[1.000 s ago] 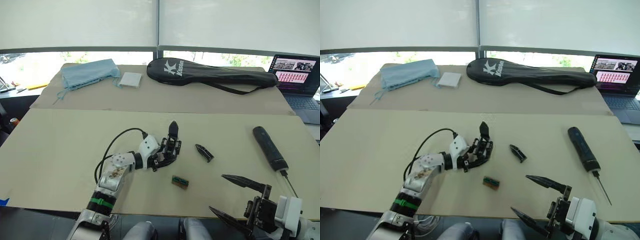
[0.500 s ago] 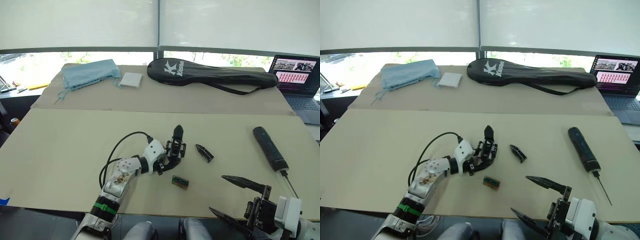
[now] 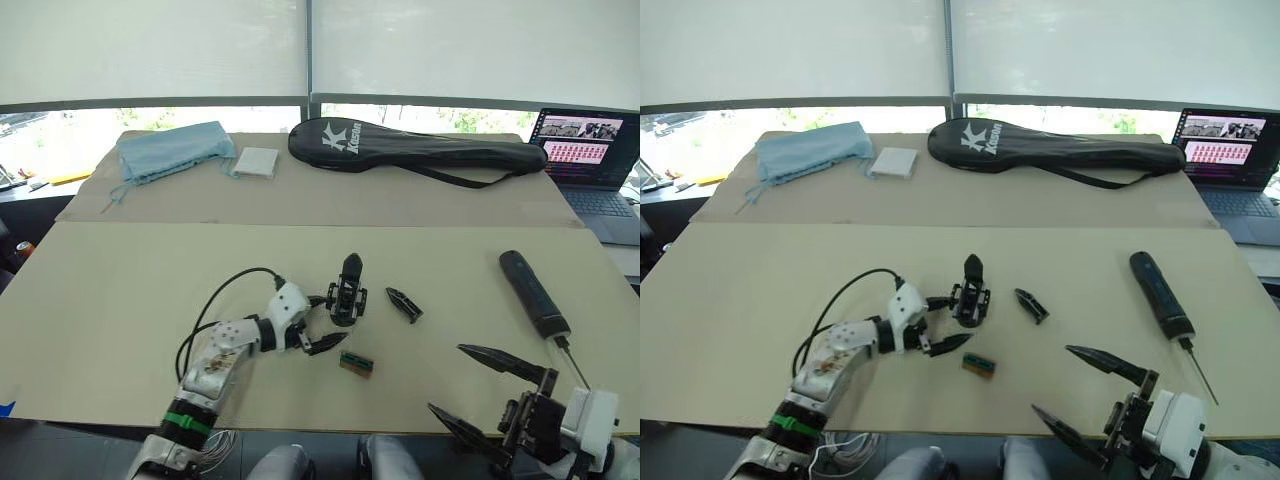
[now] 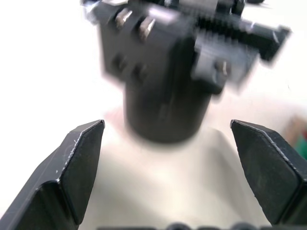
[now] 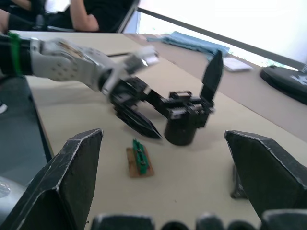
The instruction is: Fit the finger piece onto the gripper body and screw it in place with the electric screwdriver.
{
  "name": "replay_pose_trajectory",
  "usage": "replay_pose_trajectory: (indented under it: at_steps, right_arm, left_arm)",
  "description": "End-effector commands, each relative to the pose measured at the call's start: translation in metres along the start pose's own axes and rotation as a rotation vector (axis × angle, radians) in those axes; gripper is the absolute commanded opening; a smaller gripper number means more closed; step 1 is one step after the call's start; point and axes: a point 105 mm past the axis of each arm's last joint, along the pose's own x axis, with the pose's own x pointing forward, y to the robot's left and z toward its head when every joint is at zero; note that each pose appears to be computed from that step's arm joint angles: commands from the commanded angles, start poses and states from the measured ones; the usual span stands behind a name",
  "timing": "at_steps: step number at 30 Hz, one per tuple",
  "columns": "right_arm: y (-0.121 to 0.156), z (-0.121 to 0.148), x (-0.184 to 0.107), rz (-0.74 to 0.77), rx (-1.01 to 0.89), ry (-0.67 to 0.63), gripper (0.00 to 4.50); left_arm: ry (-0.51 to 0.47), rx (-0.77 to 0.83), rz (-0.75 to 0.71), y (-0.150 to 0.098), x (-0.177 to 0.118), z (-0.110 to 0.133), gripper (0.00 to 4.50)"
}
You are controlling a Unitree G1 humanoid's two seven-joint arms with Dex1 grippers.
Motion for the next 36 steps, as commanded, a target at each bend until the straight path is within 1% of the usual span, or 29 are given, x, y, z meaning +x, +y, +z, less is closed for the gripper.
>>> replay_pose_trajectory:
  at_steps: [1, 2, 3, 4, 6, 8, 11, 13, 14, 15, 16, 18, 20, 22, 25, 27, 30, 32, 36]
  right_arm:
    - [-0.002, 0.005, -0.011, -0.049, 0.009, 0.030, 4.50]
    - [-0.004, 0.000, -0.019, -0.092, 0.030, 0.069, 4.50]
    - [-0.010, -0.011, -0.032, -0.184, 0.045, 0.156, 4.50]
    - [-0.013, -0.019, -0.042, -0.248, 0.054, 0.220, 4.50]
    - [-0.014, -0.028, -0.054, -0.328, 0.096, 0.291, 4.50]
    - [-0.014, -0.033, -0.059, -0.366, 0.117, 0.343, 4.50]
    - [-0.016, -0.034, -0.060, -0.385, 0.115, 0.352, 4.50]
    - [-0.027, -0.036, -0.059, -0.445, 0.115, 0.378, 4.50]
    - [-0.035, -0.036, -0.057, -0.479, 0.124, 0.385, 4.50]
    - [-0.043, -0.032, -0.050, -0.486, 0.126, 0.361, 4.50]
    - [-0.047, -0.029, -0.044, -0.485, 0.130, 0.343, 4.50]
    - [-0.055, -0.021, -0.026, -0.413, 0.124, 0.334, 4.50]
    - [-0.062, -0.021, -0.009, -0.325, 0.114, 0.418, 4.50]
    - [-0.073, -0.020, 0.003, -0.301, 0.147, 0.482, 4.50]
    - [-0.086, -0.015, 0.025, -0.212, 0.188, 0.572, 4.50]
    - [-0.092, -0.015, 0.036, -0.153, 0.225, 0.658, 4.50]
    - [-0.093, -0.019, 0.052, -0.065, 0.284, 0.777, 4.50]
    - [-0.097, -0.022, 0.067, -0.043, 0.284, 0.842, 4.50]
    - [-0.099, -0.029, 0.090, -0.024, 0.274, 0.923, 4.50]
  left_arm:
    - [-0.012, 0.003, 0.007, 0.012, -0.033, -0.001, 4.45]
    - [-0.026, 0.000, -0.001, 0.017, -0.047, -0.001, 4.45]
    - [-0.052, 0.001, -0.033, 0.022, -0.067, 0.004, 4.45]
    - [-0.074, 0.005, -0.059, 0.024, -0.081, 0.008, 4.45]
    - [-0.127, 0.018, -0.107, 0.027, -0.099, 0.019, 4.45]
    - [-0.133, 0.047, -0.109, 0.032, -0.108, 0.029, 4.45]
    - [-0.125, 0.049, -0.128, 0.035, -0.117, 0.039, 4.45]
    - [-0.117, 0.058, -0.146, 0.035, -0.120, 0.045, 4.45]
    - [-0.115, 0.039, -0.161, 0.034, -0.121, 0.048, 4.45]
    - [-0.132, 0.021, -0.163, 0.035, -0.121, 0.054, 4.45]
    - [-0.145, 0.009, -0.163, 0.036, -0.120, 0.058, 4.45]
    - [-0.176, 0.008, -0.194, 0.033, -0.117, 0.068, 4.45]
    - [-0.193, 0.035, -0.211, 0.029, -0.113, 0.075, 4.45]
    - [-0.211, 0.056, -0.209, 0.025, -0.110, 0.080, 4.45]
    - [-0.219, 0.057, -0.223, 0.018, -0.108, 0.082, 4.45]
    - [-0.219, 0.057, -0.225, 0.015, -0.106, 0.082, 4.45]
    - [-0.221, 0.056, -0.225, 0.013, -0.103, 0.082, 4.45]
    - [-0.225, 0.056, -0.225, 0.011, -0.101, 0.082, 4.45]
    - [-0.233, 0.058, -0.222, 0.008, -0.097, 0.082, 4.45]
